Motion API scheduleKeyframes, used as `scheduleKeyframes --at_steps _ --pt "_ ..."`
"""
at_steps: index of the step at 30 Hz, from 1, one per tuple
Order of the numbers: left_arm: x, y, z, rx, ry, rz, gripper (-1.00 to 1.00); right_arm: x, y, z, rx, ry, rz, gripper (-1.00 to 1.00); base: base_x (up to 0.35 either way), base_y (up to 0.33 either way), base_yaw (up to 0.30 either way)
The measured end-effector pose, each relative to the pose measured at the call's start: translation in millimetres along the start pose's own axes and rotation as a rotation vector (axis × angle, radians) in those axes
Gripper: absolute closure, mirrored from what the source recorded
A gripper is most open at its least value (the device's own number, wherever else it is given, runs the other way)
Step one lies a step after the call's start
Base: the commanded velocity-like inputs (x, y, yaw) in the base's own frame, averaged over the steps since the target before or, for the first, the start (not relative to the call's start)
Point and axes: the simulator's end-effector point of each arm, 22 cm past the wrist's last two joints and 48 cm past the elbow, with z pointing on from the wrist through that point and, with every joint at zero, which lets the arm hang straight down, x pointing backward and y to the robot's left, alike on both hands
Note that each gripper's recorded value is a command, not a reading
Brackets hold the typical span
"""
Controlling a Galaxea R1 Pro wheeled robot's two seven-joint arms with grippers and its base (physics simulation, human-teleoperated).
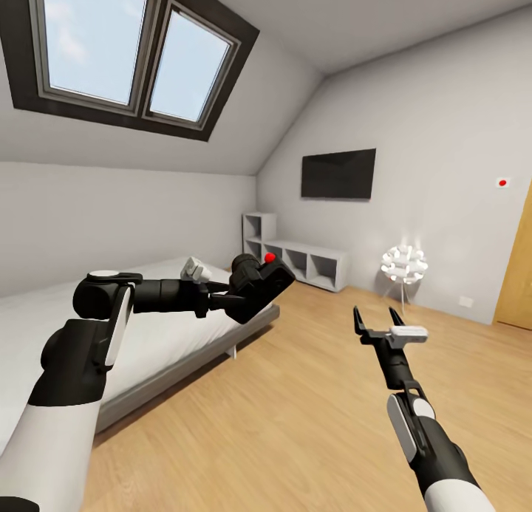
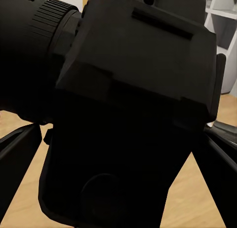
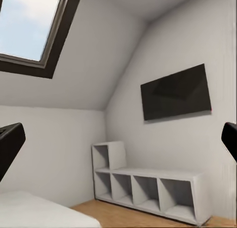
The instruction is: Attach the digital camera to the camera tripod in the bedroom.
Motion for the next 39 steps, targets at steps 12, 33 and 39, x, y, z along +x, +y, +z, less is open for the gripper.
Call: scheduleKeyframes --at_steps 12,33,39 --pt "-26 3 -2.3 0.000 0.001 -0.001 1.00 100 -35 -41.9 0.224 0.310 0.026 -1.00 0.000 0.000 0.000" --pt "-71 8 -6.5 0.000 0.001 -0.001 1.00 215 -125 -266.9 0.451 0.962 -0.080 -1.00 0.000 0.000 0.000" --pt "-83 9 -7.7 -0.001 0.001 -0.002 1.00 213 -127 -295.6 0.459 1.045 -0.092 -1.00 0.000 0.000 0.000"
